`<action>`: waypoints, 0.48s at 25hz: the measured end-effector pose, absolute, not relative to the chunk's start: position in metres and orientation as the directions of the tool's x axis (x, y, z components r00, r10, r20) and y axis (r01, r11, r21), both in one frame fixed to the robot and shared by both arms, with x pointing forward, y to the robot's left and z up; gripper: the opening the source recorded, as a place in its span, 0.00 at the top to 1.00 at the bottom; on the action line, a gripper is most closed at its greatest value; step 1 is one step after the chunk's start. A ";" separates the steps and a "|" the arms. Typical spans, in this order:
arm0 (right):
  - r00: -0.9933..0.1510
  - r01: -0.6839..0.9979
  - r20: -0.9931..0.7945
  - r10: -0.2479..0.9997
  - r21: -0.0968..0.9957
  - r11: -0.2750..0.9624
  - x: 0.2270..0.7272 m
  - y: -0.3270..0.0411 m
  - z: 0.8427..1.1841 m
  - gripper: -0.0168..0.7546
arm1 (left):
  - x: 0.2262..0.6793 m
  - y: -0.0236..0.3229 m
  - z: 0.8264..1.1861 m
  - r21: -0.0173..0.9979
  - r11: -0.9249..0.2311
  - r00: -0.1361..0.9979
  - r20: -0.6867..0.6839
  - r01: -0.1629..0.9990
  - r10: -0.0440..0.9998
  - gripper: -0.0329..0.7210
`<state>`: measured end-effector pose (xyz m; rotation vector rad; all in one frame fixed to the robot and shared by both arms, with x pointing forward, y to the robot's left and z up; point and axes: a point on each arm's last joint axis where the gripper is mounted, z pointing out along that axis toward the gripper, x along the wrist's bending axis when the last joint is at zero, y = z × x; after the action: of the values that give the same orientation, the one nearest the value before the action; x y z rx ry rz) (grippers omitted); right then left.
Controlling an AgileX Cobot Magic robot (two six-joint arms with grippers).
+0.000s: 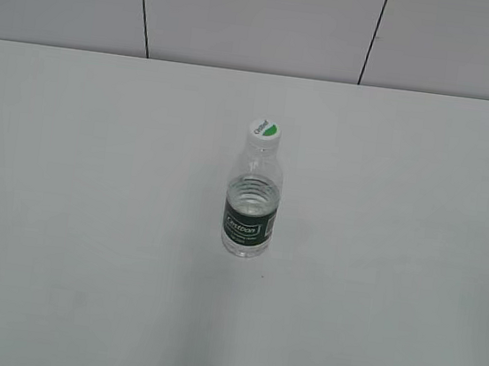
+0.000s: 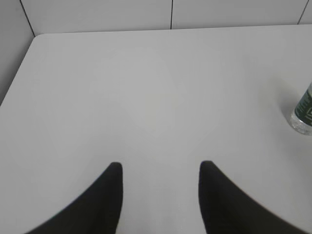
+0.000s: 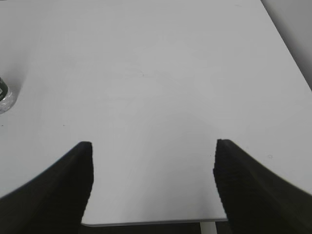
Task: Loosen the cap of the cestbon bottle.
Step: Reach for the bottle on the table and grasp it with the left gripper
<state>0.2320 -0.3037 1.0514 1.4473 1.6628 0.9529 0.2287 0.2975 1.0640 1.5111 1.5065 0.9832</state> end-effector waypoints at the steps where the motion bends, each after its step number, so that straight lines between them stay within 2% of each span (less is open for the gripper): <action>1: -0.107 0.458 -0.051 0.993 0.884 0.095 0.232 -0.304 1.051 0.21 | 0.229 0.297 1.064 0.915 -0.002 0.002 0.001 0.404 1.000 0.53; 3: -0.107 0.458 -0.051 0.993 0.884 0.095 0.232 -0.304 1.051 0.21 | 0.229 0.298 1.064 0.915 -0.003 0.002 0.002 0.404 1.000 0.46; 6: -0.107 0.456 -0.051 0.993 0.885 0.095 0.232 -0.304 1.052 0.21 | 0.229 0.298 1.067 0.923 -0.004 -0.001 0.005 0.384 1.000 0.28; 7: -0.107 0.448 -0.051 0.993 0.889 0.094 0.232 -0.304 1.053 0.21 | 0.229 0.298 1.070 0.932 -0.005 -0.001 0.005 0.362 1.000 0.25; 12: -0.095 0.248 -0.064 0.993 0.965 0.086 0.236 -0.304 1.075 0.21 | 0.232 0.298 1.091 0.989 -0.005 -0.009 0.007 0.149 1.000 0.19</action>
<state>0.2360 -0.3037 1.0748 1.2929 1.4950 1.0845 0.2324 0.2984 1.0912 1.3186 1.3228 1.1466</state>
